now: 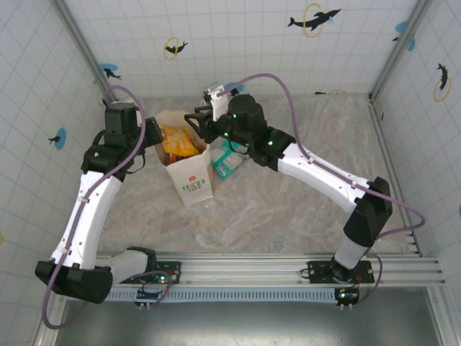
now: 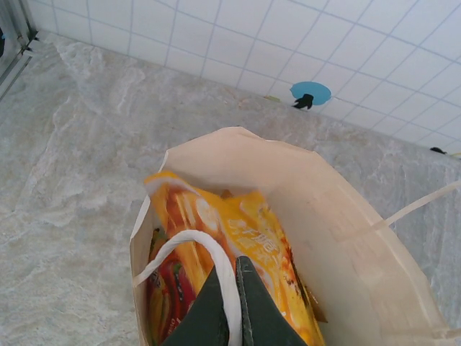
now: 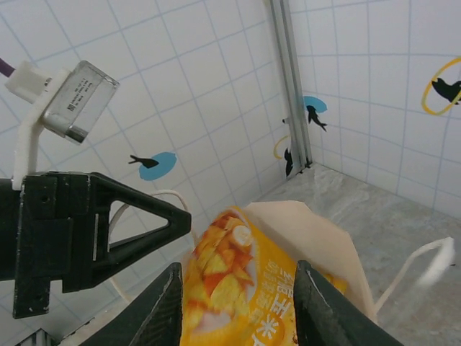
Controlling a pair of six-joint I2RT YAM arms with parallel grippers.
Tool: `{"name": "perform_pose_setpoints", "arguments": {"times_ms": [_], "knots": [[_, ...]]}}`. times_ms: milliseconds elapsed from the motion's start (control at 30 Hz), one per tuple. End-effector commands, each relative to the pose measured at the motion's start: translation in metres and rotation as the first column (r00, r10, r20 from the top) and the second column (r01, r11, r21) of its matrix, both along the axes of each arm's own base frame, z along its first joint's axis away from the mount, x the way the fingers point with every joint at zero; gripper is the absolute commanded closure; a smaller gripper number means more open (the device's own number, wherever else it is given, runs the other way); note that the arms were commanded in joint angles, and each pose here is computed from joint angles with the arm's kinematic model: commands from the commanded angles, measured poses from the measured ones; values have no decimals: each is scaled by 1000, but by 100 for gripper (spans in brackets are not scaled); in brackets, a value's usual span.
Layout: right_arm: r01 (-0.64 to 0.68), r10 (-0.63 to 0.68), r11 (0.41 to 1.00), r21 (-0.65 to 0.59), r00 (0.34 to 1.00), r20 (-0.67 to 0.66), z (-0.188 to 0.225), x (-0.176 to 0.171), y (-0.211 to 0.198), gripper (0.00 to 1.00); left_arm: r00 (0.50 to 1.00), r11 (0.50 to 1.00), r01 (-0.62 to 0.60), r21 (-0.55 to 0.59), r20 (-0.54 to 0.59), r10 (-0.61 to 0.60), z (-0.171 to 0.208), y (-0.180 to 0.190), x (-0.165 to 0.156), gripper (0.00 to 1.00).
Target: Place the snacks into the paper bag
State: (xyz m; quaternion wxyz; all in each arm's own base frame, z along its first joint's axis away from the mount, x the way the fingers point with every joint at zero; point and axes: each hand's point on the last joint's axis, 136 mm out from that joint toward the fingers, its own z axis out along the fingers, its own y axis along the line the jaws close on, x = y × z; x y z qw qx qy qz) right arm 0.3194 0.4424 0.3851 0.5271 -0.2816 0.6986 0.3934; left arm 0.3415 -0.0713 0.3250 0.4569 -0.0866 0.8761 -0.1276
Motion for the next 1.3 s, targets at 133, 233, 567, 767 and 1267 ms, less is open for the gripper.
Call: {"name": "perform_pose_setpoints", "arguments": {"times_ms": [133, 233, 567, 767, 1267], "knots": [[90, -90, 996, 27, 996, -18, 9, 8, -39, 56, 1000, 1000, -5, 4, 7, 5, 2, 1, 4, 92], [135, -133, 991, 15, 986, -104, -17, 17, -60, 56, 1000, 1000, -5, 4, 7, 5, 2, 1, 4, 92], [85, -86, 995, -55, 996, -19, -25, -15, -55, 56, 1000, 1000, -20, 5, 14, 20, 3, 5, 0, 91], [-30, 76, 979, -200, 972, 225, -25, -54, -17, 53, 1000, 1000, -27, 9, 14, 27, 3, 6, -2, 93], [-76, 193, 898, -434, 953, 233, -59, -21, 79, 49, 1000, 1000, -15, -5, 17, 15, 5, 3, -2, 92]]}}
